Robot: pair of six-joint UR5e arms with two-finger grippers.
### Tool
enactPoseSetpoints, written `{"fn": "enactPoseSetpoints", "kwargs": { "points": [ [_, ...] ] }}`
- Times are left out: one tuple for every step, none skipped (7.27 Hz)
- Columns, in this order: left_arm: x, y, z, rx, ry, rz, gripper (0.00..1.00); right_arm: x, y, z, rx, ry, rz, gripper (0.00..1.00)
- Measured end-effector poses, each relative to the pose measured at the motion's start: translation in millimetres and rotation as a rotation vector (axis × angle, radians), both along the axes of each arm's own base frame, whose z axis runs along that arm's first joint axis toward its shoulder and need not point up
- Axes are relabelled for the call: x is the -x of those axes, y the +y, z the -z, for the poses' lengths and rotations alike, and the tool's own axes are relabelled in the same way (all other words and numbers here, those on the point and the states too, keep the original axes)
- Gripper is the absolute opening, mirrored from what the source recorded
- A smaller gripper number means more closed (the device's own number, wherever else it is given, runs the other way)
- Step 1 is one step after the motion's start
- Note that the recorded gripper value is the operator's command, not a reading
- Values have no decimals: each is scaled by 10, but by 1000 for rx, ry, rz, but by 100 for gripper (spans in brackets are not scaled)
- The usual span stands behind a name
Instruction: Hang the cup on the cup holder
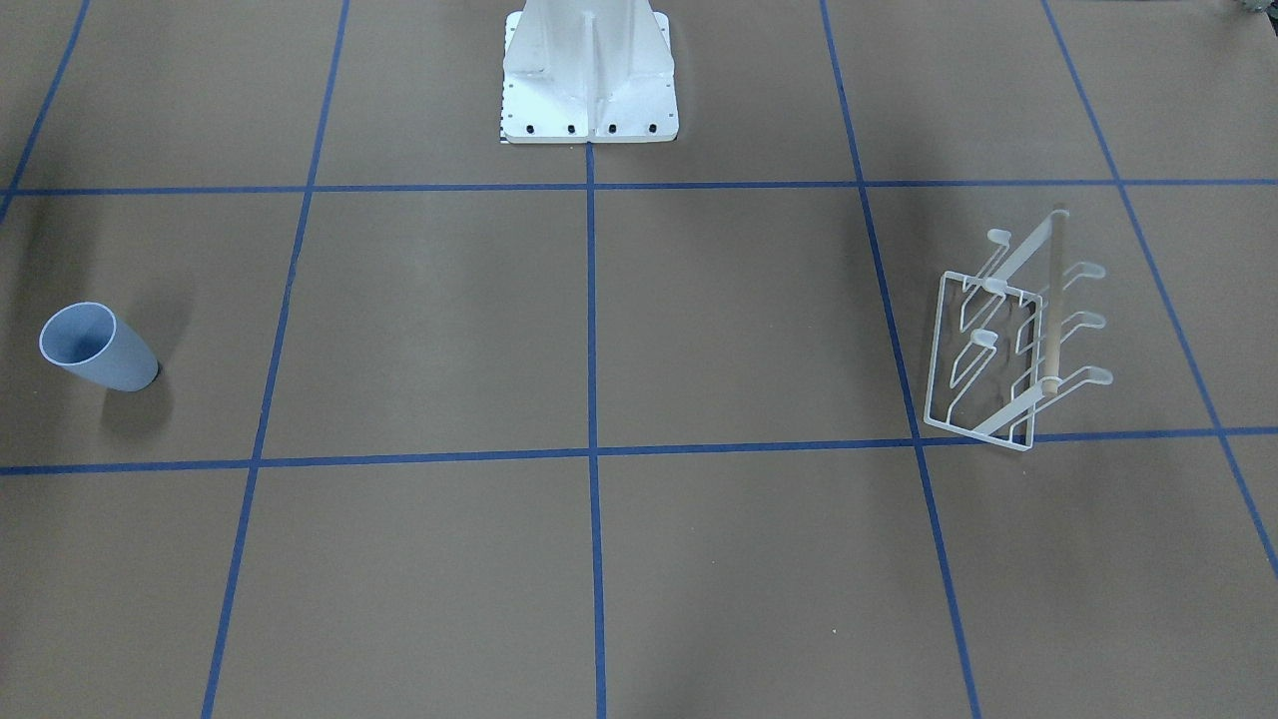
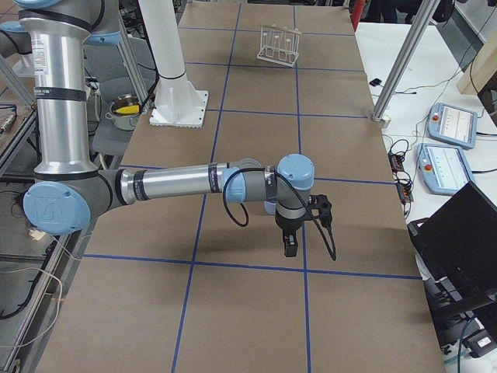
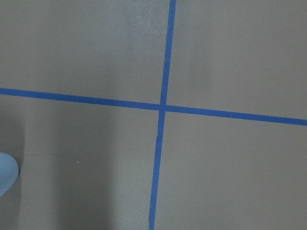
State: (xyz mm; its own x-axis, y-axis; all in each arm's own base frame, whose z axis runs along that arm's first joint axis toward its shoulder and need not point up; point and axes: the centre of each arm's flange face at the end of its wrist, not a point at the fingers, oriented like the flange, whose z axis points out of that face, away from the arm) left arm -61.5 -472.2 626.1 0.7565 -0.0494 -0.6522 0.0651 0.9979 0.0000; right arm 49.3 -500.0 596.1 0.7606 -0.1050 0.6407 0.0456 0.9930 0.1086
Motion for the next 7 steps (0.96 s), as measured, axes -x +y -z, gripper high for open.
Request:
{"fn": "enactPoseSetpoints", "kwargs": {
  "points": [
    [-12,-14,16,-6,12,-3,99,41,-38,39,-19,-2,7,100],
    [-19,-20,18,-11,18,-4,99,120,-71,102,-43,-6,20,100],
    [-20,-33,10,-23,19,-4,99,215,-91,180,-66,-21,35,100],
    [-17,-57,10,-39,15,-3,99,332,-114,264,-75,-53,45,100],
    [-15,-116,54,-58,11,-2,99,505,-154,381,-54,-109,41,100],
    [-17,-188,104,-70,13,1,99,736,-183,507,-21,-173,45,100],
    [-22,-225,125,-73,15,2,99,1005,-185,602,4,-214,68,100]
  ]
}}
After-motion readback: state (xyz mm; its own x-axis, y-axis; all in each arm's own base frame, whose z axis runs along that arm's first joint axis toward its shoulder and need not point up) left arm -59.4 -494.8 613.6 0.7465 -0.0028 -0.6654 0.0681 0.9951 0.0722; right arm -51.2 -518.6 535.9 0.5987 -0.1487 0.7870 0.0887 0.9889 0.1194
